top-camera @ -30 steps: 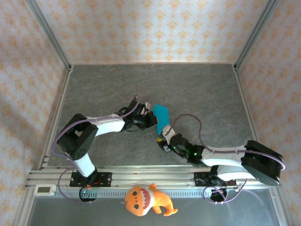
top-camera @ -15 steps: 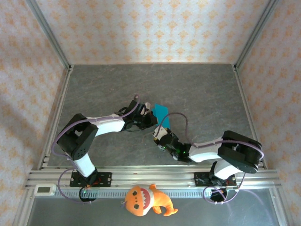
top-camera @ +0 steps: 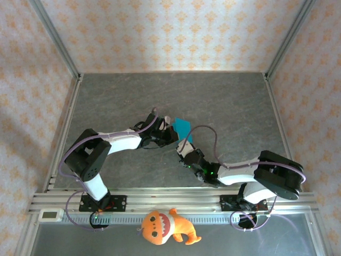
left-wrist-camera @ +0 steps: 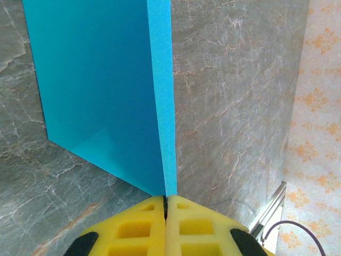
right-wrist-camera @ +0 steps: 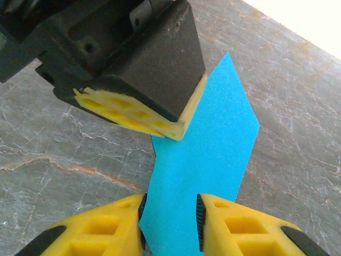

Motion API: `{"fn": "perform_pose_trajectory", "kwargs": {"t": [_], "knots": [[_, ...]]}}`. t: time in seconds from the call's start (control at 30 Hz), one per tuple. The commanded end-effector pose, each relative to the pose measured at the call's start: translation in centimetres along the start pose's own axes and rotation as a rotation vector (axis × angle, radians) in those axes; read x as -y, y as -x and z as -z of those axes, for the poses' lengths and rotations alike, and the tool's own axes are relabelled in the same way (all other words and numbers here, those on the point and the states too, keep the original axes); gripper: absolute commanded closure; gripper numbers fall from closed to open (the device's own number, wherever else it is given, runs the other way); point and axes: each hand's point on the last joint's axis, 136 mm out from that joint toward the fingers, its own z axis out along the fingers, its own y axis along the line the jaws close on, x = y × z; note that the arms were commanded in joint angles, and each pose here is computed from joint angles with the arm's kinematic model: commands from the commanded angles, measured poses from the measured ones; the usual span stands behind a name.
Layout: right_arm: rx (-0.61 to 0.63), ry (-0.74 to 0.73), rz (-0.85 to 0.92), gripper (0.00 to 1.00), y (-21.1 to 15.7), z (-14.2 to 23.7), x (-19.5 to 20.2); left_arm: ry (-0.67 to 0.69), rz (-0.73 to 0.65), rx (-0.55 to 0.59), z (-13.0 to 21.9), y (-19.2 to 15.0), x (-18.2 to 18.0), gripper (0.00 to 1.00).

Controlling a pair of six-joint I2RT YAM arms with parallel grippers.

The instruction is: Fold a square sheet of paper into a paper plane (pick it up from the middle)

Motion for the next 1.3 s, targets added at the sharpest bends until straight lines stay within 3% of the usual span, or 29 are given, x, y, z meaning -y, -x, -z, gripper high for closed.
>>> {"fn": "perform_pose_trajectory", "kwargs": {"t": [0.0,0.33,0.97,1.27], "knots": [[0.005,-0.033,-0.021,0.70,0.1,0.1,0.4,0.010,0.008,-0.022,-0.3,-0.4,-0.7,1.00],[-0.024,0.023,-0.008,0.82,-0.3,0.0,-0.6,0.018,0.006,-0.018,-0.3,-0.3,-0.8,1.00],[-0.023,0.066,0.013,0.91,-0.4,0.1,-1.3,0.028,0.007,-0.026,-0.5,-0.4,-1.1,1.00],[-0.027,0.022,0.008,0.80,-0.4,-0.3,-0.8,0.034,0.007,-0.021,-0.3,-0.3,-1.1,1.00]]}}
